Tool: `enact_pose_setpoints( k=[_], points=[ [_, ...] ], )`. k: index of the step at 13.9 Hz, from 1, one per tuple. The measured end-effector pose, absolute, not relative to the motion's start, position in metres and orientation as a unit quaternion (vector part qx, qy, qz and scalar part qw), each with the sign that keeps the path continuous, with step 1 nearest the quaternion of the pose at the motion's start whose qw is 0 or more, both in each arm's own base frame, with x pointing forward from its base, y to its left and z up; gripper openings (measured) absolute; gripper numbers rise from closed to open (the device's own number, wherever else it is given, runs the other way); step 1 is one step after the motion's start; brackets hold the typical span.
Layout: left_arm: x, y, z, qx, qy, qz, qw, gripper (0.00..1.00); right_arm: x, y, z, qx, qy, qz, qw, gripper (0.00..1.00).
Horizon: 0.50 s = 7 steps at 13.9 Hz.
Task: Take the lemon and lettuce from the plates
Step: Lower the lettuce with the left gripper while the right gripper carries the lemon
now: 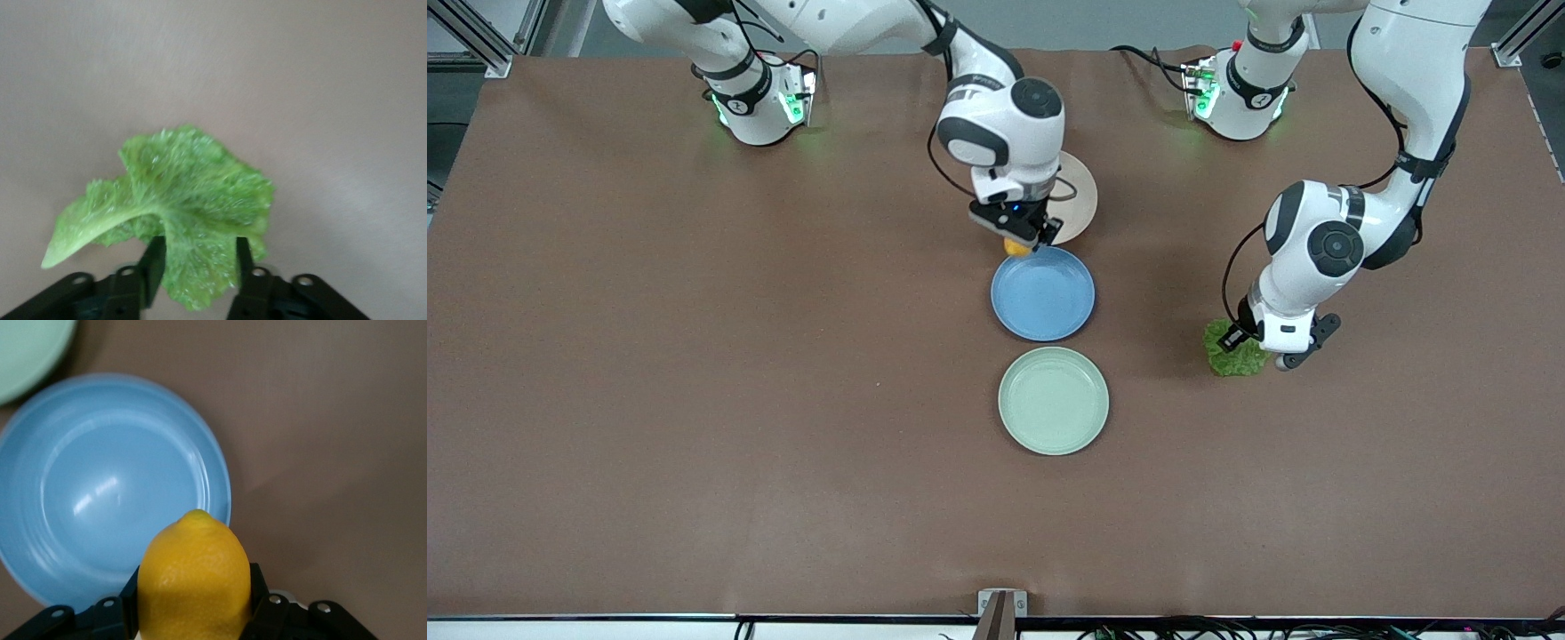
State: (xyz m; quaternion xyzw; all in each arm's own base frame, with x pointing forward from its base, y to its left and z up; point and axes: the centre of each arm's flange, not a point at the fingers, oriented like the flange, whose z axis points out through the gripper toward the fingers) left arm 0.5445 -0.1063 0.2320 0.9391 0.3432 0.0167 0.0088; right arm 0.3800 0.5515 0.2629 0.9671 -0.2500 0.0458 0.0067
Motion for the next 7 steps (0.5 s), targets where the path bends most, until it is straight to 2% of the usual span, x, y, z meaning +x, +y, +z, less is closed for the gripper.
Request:
enact_pose_setpoints(
  k=[4, 7],
  points=[
    [0.565, -0.108, 0.263, 0.942, 0.334, 0.032, 0.013, 0.97, 0.455, 0.456, 0.279, 0.979, -0.201, 0.02, 0.01, 0.62],
    [0.569, -0.108, 0.282, 0.963, 0.266, 0.032, 0.005, 1.0, 0.499, 0.352, 0.278, 0.986, -0.167, -0.018, 0.008, 0.62]
  ],
)
